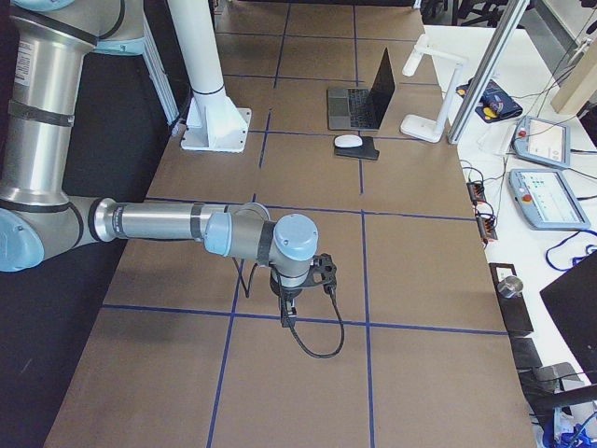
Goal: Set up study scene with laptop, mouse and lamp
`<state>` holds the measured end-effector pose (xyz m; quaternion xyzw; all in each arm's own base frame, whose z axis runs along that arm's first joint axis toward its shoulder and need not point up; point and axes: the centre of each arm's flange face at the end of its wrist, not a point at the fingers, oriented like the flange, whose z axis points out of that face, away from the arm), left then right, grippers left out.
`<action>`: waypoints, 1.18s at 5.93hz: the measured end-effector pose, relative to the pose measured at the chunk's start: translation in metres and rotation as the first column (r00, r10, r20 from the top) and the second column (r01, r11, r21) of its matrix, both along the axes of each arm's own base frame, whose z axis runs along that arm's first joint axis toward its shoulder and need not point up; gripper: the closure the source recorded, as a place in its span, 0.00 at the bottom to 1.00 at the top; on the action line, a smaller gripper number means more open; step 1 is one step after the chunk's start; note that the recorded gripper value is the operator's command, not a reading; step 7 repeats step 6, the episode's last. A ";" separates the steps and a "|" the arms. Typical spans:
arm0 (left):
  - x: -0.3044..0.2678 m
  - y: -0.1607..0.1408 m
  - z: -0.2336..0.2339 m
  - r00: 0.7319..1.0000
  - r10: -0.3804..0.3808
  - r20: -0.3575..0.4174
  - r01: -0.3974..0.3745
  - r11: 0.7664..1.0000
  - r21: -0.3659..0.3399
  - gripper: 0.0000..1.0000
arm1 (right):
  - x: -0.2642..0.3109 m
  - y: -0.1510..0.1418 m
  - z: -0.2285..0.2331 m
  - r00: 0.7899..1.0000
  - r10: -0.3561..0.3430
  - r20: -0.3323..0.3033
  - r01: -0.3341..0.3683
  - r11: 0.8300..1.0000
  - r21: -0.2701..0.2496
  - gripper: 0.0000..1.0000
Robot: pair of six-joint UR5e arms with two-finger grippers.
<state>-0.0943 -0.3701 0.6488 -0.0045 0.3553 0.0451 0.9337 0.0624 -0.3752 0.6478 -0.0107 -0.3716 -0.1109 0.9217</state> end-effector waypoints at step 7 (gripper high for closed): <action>0.004 0.000 0.001 1.000 0.013 0.000 -0.013 1.000 0.004 0.00 | -0.003 0.000 -0.001 1.000 0.003 0.028 -0.003 1.000 -0.002 0.00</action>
